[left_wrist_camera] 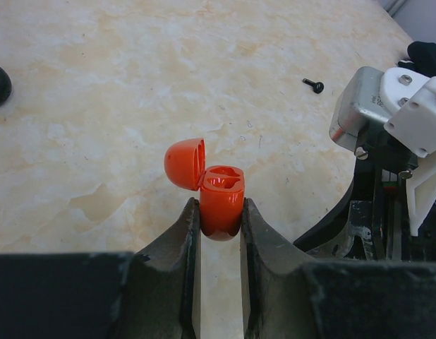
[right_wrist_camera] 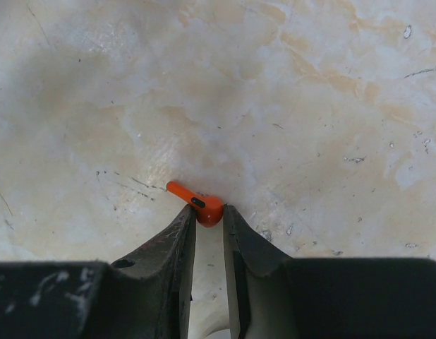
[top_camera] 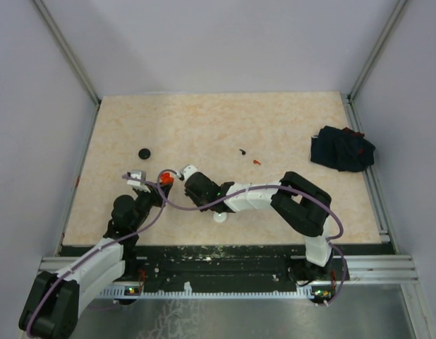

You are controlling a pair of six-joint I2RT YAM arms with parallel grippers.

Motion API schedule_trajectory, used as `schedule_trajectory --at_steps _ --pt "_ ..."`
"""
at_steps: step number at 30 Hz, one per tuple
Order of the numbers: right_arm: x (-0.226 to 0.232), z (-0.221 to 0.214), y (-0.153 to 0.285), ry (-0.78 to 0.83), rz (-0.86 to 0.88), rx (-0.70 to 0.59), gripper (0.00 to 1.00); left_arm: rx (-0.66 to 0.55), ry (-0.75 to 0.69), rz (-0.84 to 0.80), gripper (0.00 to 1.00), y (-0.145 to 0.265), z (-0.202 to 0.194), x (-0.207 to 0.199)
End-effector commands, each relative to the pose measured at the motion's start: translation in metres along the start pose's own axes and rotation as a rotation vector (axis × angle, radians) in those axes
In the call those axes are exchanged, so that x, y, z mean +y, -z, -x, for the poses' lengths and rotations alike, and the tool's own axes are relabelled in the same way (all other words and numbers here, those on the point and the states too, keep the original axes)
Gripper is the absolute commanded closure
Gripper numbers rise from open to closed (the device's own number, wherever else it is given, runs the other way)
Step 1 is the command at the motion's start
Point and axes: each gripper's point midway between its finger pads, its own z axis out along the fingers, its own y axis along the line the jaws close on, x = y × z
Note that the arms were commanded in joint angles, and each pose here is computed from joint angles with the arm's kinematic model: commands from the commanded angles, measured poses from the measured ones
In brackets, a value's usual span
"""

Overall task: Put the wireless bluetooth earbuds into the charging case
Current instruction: Pick up the earbud from the center of the board.

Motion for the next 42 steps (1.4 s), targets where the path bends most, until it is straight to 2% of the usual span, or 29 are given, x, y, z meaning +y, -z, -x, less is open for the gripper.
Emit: schedule_trajectory --at_steps 1,7,14,19,24,30,42 --pt "0.006 0.016 0.0 0.048 0.008 -0.032 0.78 0.001 0.001 -0.026 1.0 0.006 -0.009 -0.001" --pt "0.008 0.016 -0.002 0.093 0.023 -0.034 0.73 0.004 -0.002 -0.039 1.0 0.006 -0.009 -0.003" --pt "0.008 0.012 -0.008 0.105 0.037 -0.024 0.72 0.004 -0.003 -0.047 1.0 0.006 -0.009 -0.005" --pt "0.006 0.01 -0.006 0.118 0.042 -0.016 0.76 0.006 -0.005 -0.056 1.0 0.006 -0.009 -0.006" --pt "0.001 0.013 0.004 0.148 0.04 -0.021 0.84 0.007 -0.015 -0.081 1.0 0.006 -0.01 -0.01" --pt "-0.012 0.024 0.034 0.228 0.024 -0.035 0.86 -0.004 -0.051 -0.17 1.0 0.007 -0.005 -0.025" --pt "-0.036 0.069 0.138 0.461 0.011 -0.152 0.87 -0.03 -0.164 -0.531 1.0 0.021 0.003 -0.082"
